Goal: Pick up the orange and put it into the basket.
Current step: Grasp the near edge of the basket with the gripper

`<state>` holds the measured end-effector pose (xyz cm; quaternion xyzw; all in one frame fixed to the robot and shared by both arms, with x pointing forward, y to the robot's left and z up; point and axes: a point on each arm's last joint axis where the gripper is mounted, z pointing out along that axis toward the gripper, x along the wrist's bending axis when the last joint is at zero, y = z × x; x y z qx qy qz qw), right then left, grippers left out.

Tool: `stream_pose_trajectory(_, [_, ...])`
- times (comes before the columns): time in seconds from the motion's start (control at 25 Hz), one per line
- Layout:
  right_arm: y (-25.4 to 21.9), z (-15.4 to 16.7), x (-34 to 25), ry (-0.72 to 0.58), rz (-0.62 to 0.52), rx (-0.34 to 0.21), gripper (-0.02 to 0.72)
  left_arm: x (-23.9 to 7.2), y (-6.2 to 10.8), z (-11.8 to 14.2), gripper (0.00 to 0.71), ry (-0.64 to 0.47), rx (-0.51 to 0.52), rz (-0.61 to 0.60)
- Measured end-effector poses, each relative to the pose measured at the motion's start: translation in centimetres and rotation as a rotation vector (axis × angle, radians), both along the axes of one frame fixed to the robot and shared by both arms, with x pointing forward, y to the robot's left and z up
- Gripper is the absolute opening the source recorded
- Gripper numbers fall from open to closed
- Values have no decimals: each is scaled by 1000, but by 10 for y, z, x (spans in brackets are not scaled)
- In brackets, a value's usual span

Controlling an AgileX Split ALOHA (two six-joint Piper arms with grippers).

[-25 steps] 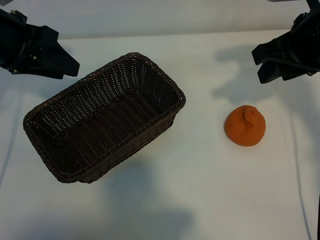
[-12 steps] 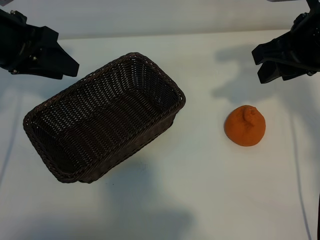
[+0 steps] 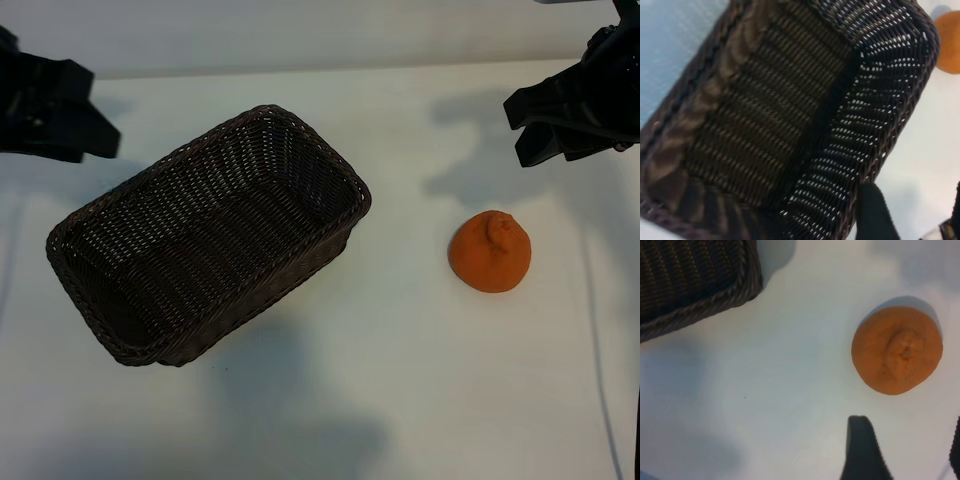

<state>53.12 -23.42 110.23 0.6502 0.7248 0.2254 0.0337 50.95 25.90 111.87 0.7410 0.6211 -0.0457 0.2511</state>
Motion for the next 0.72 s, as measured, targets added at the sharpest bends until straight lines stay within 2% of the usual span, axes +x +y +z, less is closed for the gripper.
stream_pose_trajectory(0.24, [0, 0, 0, 0, 0, 0, 422, -30, 22, 26, 422, -64, 190, 203])
stream_pose_trajectory(0.44, [0, 0, 0, 0, -1, 1, 422, -38, 36, 33, 422, -66, 278, 406])
stream_pose_trajectory(0.6, [0, 0, 0, 0, -1, 1, 422, -41, 37, 13, 422, 17, 283, 449])
stream_pose_trajectory(0.72, [0, 0, 0, 0, -1, 1, 422, -47, 37, -19, 422, 125, 298, 473])
